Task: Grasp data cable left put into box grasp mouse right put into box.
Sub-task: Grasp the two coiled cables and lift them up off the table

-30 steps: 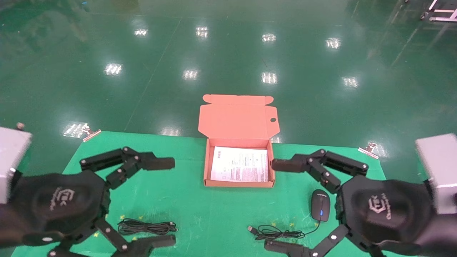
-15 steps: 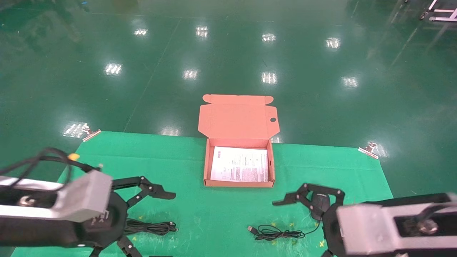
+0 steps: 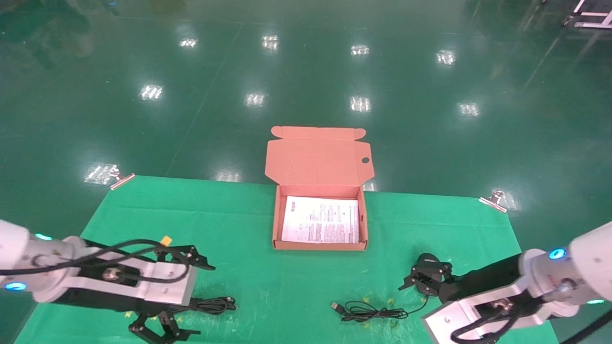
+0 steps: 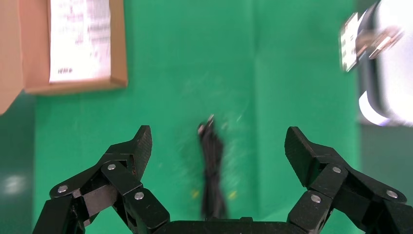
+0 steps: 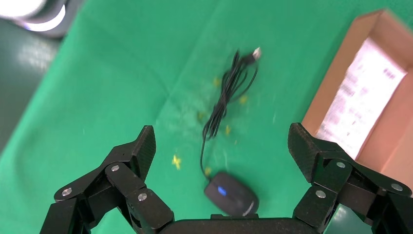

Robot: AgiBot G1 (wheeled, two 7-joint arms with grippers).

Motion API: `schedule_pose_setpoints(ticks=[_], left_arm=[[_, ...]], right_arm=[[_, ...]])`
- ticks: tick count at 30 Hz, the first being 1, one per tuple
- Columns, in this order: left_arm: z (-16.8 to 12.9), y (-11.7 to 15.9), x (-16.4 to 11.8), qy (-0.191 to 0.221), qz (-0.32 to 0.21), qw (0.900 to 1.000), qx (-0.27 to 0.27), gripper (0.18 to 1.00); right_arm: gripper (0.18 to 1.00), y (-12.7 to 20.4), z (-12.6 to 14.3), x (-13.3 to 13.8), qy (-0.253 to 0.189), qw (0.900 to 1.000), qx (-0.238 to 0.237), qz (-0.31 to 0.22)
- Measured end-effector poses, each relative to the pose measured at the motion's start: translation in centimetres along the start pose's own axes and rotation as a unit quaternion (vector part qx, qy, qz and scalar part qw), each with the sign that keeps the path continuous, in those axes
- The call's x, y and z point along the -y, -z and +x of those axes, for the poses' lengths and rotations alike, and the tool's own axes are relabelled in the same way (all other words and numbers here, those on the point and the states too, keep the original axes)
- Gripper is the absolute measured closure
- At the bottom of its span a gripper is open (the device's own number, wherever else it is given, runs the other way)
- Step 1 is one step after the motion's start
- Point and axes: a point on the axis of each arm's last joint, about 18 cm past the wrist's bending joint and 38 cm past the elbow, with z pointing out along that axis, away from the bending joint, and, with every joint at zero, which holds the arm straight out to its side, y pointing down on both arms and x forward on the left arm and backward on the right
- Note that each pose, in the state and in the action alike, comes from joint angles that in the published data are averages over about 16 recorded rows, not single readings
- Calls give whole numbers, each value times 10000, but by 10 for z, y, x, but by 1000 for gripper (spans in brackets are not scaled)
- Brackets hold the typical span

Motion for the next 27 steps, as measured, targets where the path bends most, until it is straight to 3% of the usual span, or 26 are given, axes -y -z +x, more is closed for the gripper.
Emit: schedule_pose_setpoints(ticks=[6,11,27], left_arm=[[-4,-28,-11,-228,-606,9979,44,184],[-3,-50,-22,-184,-954,9952,71,184],[-7,-104,-63,1064,-1250,9864,-9,184]], right_arm=[[178,-24,-3,-12,26,9989,88,-452],[178,-46,-10,-18,-146,9977,73,-656],[178,-106,-30,-35,-1239,9889,-51,-822]])
